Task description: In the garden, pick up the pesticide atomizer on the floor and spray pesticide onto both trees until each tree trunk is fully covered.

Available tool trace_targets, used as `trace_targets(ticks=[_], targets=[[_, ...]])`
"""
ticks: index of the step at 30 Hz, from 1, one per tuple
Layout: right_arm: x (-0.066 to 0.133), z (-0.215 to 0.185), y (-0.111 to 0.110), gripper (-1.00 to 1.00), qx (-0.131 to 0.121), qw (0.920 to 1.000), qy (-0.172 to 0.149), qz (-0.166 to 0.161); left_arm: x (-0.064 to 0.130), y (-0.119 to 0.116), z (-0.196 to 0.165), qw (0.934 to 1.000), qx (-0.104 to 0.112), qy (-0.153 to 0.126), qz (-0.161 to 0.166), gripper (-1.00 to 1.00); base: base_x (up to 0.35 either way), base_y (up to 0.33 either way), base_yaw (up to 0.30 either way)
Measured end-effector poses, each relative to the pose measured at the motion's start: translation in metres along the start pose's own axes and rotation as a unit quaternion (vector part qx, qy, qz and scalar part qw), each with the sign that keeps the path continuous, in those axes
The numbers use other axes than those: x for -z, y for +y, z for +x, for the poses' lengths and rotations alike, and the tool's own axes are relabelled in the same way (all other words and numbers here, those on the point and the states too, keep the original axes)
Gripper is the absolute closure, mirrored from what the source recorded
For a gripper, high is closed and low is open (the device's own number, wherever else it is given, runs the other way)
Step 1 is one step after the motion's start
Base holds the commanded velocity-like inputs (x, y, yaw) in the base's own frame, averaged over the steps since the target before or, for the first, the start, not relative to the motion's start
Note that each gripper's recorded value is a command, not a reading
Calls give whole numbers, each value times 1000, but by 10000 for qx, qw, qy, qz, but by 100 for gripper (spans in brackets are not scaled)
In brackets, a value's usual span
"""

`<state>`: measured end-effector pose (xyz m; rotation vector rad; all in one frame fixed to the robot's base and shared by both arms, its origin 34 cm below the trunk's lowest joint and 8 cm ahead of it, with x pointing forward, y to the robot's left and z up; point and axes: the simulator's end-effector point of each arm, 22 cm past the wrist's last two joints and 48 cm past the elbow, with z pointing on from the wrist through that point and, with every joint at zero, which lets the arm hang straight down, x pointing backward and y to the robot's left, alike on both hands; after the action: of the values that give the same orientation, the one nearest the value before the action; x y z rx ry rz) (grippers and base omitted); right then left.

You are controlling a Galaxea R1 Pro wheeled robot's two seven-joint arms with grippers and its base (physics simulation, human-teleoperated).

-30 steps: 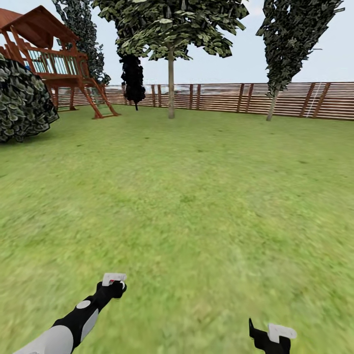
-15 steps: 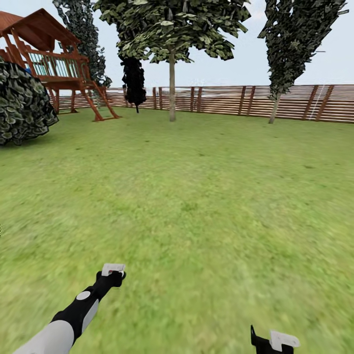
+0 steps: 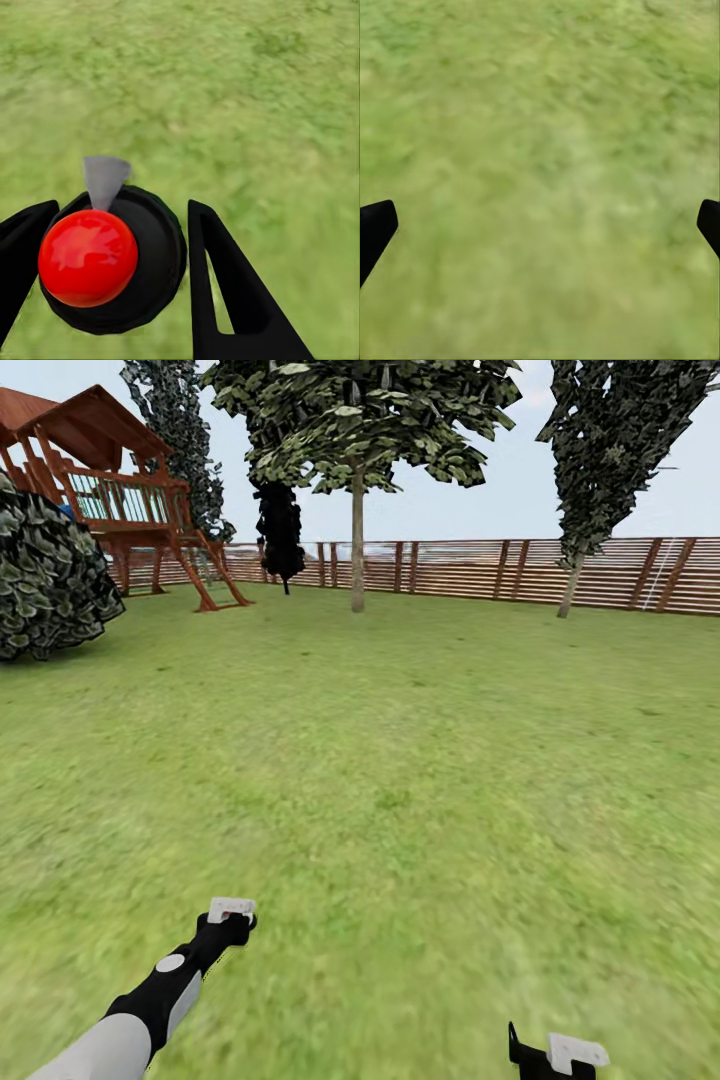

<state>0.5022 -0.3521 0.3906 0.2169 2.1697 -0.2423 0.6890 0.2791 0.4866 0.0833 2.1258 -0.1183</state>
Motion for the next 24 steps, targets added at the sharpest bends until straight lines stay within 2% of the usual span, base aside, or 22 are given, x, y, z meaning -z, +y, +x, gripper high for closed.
trace_targets(ticks=[24], targets=[[2, 1, 1, -100, 9, 10000, -1, -27, 2, 3, -2, 10000, -6, -27, -17, 100, 339, 0, 0]])
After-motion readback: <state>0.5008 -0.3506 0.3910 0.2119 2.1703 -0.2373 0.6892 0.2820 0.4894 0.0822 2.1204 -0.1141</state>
